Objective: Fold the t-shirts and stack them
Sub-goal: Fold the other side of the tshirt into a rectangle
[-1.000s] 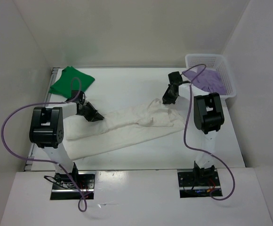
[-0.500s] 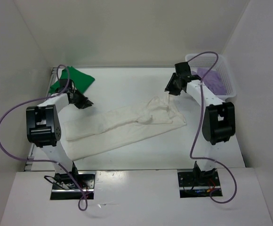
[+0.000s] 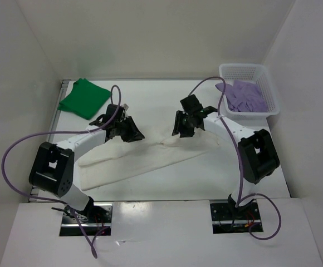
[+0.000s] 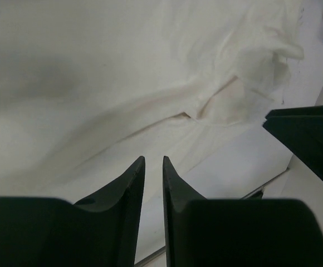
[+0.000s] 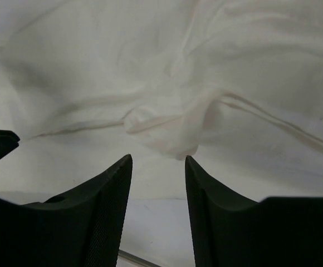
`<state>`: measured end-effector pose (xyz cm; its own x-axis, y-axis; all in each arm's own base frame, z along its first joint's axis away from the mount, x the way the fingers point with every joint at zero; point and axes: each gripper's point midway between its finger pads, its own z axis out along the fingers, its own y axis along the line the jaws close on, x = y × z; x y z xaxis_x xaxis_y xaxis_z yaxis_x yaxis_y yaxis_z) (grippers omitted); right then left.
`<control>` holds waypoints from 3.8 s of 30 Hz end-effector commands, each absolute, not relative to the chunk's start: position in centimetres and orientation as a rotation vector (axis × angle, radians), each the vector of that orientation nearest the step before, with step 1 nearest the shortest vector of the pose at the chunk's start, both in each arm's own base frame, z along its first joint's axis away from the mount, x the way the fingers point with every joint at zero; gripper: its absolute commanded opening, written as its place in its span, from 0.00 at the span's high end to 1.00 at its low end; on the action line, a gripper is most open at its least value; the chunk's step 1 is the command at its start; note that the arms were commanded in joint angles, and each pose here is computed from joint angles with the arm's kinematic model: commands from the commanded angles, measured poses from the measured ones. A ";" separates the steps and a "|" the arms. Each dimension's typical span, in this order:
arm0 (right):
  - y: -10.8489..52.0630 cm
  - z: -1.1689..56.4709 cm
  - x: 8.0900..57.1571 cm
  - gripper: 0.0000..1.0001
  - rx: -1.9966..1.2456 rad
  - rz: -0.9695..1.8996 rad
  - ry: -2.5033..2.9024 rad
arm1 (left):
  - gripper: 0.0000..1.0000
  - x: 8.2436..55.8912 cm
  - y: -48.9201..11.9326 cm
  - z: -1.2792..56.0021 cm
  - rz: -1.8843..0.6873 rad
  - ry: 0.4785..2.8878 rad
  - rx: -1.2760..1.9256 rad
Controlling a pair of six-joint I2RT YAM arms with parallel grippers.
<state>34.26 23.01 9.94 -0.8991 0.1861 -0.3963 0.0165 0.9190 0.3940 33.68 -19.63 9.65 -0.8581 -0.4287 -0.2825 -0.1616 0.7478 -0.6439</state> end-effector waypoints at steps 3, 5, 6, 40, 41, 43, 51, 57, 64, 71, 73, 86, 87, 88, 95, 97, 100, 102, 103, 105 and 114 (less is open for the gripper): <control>21.4 8.6 32.9 0.51 0.184 0.458 2.678 | 0.73 34.1 -20.9 8.0 -0.877 2.536 -0.484; 21.4 7.8 32.5 0.50 0.177 0.435 2.694 | 0.73 34.1 -20.9 7.4 -0.849 2.547 -0.488; 21.7 7.0 32.2 0.50 0.167 0.424 2.718 | 0.73 34.0 -20.9 6.8 -0.839 2.562 -0.482; 28.2 7.2 24.4 0.71 0.265 0.767 2.887 | 0.67 35.4 -21.0 4.9 -0.832 2.573 -0.486; 28.1 7.3 24.0 0.67 0.262 0.781 2.893 | 0.67 35.4 -21.0 4.9 -0.832 2.573 -0.486; 28.0 7.6 23.6 0.62 0.244 0.788 2.901 | 0.67 35.7 -20.6 5.3 -0.833 2.559 -0.496; 21.1 11.2 31.7 0.98 0.333 0.707 2.663 | 0.67 37.0 -20.6 8.3 -0.846 2.496 -0.442; 13.4 11.4 39.9 0.82 0.443 0.499 2.478 | 0.66 37.7 -20.5 6.8 -0.806 2.536 -0.441; 9.6 10.4 44.4 0.57 0.544 0.420 2.407 | 0.66 35.2 -22.6 8.3 -0.917 2.545 -0.376; 8.6 9.1 47.8 0.57 0.605 0.372 2.348 | 0.63 29.6 -29.3 8.3 -0.977 2.658 -0.122; 8.8 9.7 49.1 0.58 0.595 0.386 2.310 | 0.63 28.6 -29.3 7.6 -0.978 2.681 -0.142; 9.5 6.2 52.4 0.73 0.616 0.402 2.328 | 0.62 26.2 -26.8 4.0 -0.858 2.769 -0.230; 9.2 6.2 52.5 0.74 0.624 0.382 2.322 | 0.62 26.2 -26.8 4.0 -0.858 2.769 -0.230; 9.1 5.7 52.4 0.77 0.626 0.378 2.330 | 0.62 26.3 -26.7 3.9 -0.844 2.765 -0.235; 9.1 5.7 52.2 1.00 0.617 0.372 2.338 | 0.62 26.6 -22.8 2.1 -0.754 2.811 -0.358; 8.4 7.3 52.9 1.00 0.618 0.328 2.302 | 0.62 25.9 -21.4 1.5 -0.764 2.824 -0.414; 7.2 7.6 53.5 1.00 0.640 0.236 2.304 | 0.62 25.6 -20.0 1.3 -0.759 2.818 -0.439; 6.7 7.9 53.9 1.00 0.650 0.206 2.285 | 0.62 25.7 -19.6 1.4 -0.742 2.811 -0.441; 6.5 7.9 54.1 1.00 0.655 0.193 2.279 | 0.62 25.6 -19.5 1.6 -0.742 2.811 -0.441; 6.3 7.7 54.4 1.00 0.660 0.177 2.274 | 0.62 25.6 -19.5 1.6 -0.742 2.811 -0.441; 7.0 6.5 54.9 0.63 0.629 0.198 2.320 | 0.62 25.7 -19.5 3.3 -0.755 2.785 -0.417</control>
